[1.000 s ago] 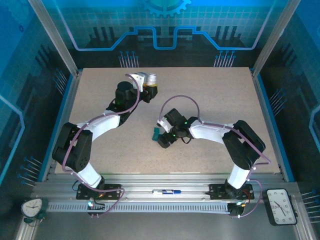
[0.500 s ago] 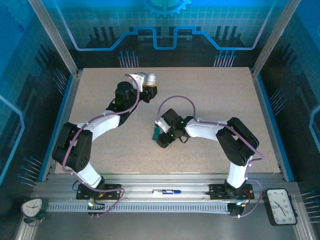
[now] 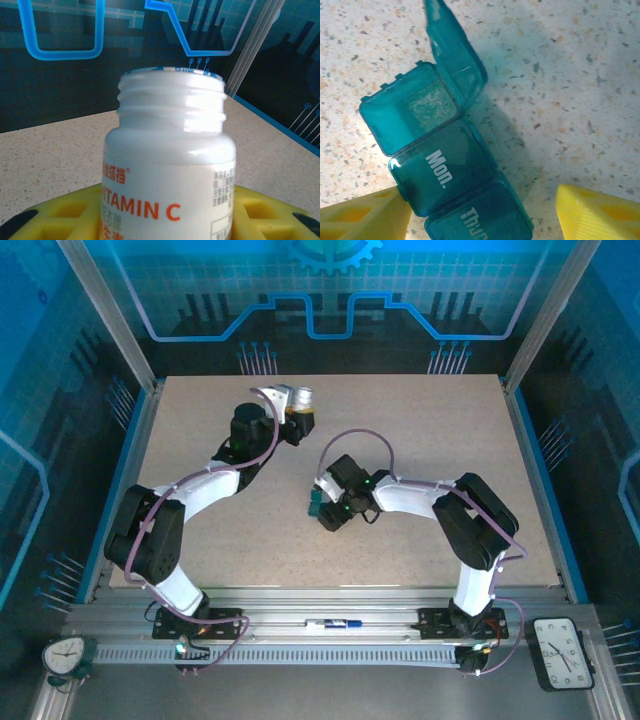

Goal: Sort the pills into containers

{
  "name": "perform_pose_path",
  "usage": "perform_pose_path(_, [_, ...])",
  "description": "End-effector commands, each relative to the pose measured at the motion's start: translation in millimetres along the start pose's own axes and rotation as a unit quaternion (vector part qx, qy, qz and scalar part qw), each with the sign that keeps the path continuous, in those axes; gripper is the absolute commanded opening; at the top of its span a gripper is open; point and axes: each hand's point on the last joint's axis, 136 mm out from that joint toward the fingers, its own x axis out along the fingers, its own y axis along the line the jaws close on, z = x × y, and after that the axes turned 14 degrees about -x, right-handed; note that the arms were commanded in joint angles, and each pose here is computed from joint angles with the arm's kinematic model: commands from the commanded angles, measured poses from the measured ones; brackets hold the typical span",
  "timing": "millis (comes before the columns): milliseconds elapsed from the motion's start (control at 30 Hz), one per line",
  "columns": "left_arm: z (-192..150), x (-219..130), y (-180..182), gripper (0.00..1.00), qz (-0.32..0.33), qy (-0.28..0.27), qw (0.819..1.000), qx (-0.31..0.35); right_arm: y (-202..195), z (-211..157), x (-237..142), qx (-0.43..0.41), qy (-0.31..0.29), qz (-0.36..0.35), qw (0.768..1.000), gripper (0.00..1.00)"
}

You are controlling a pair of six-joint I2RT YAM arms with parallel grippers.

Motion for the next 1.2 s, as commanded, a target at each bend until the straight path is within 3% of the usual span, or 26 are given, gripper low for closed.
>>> perform_pose_path(0, [19, -7, -7, 0.00, -0.010, -0.031, 0.999, -0.002, -13, 1, -5, 0.005, 0.002, -0.009, 1.000, 0.75])
perform_pose_path(367, [19, -7, -7, 0.00, -0.012, -0.030, 0.999, -0.005, -33, 1, -9, 0.051, -0.011, -0.004, 0.999, 0.72])
perform_pose_path(633, [19, -6, -7, 0.00, -0.012, -0.029, 0.999, -0.005, -33, 10, -9, 0.045, -0.023, 0.003, 0.999, 0.84])
perform_pose_path(1167, [18, -6, -7, 0.00, -0.011, -0.028, 1.000, -0.005, -35, 32, -5, 0.050, -0.033, 0.013, 0.998, 0.84])
